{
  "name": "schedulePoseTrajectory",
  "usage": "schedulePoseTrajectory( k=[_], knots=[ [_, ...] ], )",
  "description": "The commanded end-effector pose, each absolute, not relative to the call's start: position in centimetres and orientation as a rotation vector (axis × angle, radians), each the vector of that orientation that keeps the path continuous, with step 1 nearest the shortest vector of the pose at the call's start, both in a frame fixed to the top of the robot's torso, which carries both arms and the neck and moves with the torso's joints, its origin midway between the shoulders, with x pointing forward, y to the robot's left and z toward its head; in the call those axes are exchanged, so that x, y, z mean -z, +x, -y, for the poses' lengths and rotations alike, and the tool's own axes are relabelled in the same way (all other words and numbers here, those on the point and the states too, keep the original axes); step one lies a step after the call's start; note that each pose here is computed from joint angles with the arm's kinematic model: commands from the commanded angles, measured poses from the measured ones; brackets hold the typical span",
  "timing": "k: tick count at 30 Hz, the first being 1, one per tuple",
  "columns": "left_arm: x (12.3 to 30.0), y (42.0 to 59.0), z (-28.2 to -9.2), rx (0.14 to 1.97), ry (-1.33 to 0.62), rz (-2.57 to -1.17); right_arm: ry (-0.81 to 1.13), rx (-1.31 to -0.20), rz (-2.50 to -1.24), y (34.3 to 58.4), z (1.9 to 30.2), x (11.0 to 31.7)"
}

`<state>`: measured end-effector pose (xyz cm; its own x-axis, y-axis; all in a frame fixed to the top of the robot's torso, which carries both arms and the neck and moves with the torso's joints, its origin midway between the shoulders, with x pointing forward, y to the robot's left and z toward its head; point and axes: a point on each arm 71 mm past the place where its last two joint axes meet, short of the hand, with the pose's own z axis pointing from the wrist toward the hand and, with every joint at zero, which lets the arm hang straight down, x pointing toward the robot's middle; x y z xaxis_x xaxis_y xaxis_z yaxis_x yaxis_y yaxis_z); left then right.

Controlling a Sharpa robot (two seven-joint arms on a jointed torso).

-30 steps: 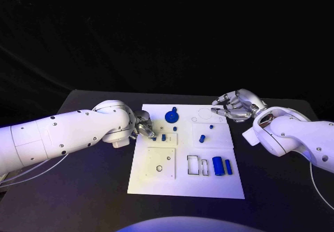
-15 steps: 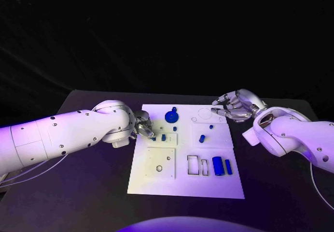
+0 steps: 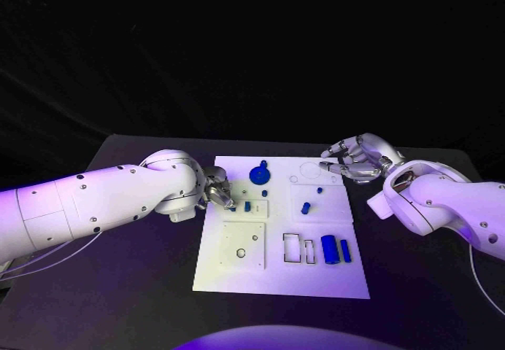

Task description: Assemble the parts on the task board

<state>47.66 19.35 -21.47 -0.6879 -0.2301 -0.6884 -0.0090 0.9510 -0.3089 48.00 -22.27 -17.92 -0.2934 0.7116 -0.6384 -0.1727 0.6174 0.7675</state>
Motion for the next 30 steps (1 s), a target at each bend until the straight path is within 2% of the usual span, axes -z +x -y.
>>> schedulePoseTrajectory(
  k=[1, 30],
  knots=[
    [21.66, 47.33, -18.89, 0.374, -0.121, -2.346, 0.440, -0.933, -1.656, 47.93, 22.15, 17.93],
    [21.87, 47.73, -18.53, 0.372, -0.135, -2.352, 0.441, -0.934, -1.656, 47.88, 22.17, 17.91]
  ],
)
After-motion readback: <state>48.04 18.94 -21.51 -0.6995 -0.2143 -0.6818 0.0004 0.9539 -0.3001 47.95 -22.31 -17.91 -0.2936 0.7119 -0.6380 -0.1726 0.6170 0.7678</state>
